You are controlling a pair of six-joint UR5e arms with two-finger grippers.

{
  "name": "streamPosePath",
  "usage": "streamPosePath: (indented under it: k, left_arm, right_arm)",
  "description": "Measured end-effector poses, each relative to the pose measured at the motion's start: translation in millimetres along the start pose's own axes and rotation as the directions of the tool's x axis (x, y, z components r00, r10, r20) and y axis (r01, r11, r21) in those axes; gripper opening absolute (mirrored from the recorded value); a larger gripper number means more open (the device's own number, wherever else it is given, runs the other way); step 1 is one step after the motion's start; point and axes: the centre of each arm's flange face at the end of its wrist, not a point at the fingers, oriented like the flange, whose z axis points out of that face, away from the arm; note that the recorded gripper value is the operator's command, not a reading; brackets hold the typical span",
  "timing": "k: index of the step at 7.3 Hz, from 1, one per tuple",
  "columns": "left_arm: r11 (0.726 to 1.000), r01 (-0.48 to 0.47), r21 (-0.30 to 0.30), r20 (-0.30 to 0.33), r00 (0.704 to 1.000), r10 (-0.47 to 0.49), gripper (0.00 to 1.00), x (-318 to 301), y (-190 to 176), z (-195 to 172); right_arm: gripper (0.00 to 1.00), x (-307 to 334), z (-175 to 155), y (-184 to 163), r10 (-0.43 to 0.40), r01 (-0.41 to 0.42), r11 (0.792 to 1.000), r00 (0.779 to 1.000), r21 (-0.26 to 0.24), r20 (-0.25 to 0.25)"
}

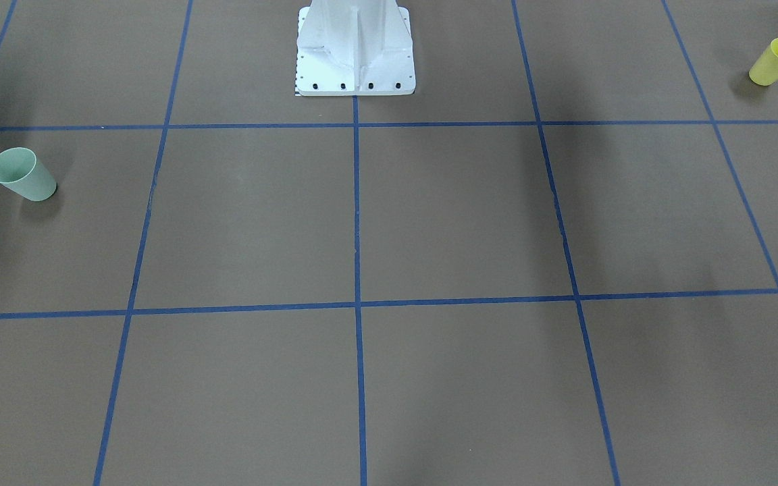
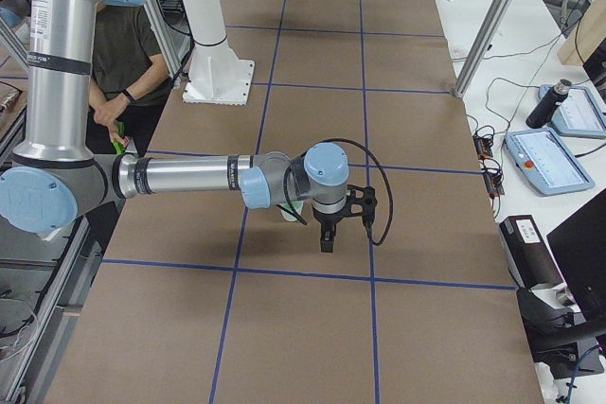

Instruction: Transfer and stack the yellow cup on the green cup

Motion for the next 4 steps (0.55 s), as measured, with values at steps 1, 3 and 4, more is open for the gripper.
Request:
streamPosePath:
  k: [1, 3, 4]
  left_arm:
    - [1.000, 0.010, -0.009, -0.021, 1.000, -0.010, 1.00, -2, 8, 4]
    - [0.999, 0.034, -0.027, -0.053, 0.998, -0.036, 1.00, -6, 20, 11]
    - [0.998, 0.054, -0.036, -0.056, 0.997, -0.056, 1.00, -8, 25, 13]
  right_arm:
    - [1.00, 1, 0, 1, 0.002, -0.002, 1.000, 1.000, -0.001, 0.001]
    - [1.00, 4, 3, 2, 0.002, -0.002, 1.000, 1.000, -0.004, 0.000]
    - [1.00, 4, 4, 2, -0.009, 0.009, 1.000, 1.000, 0.002, 0.002]
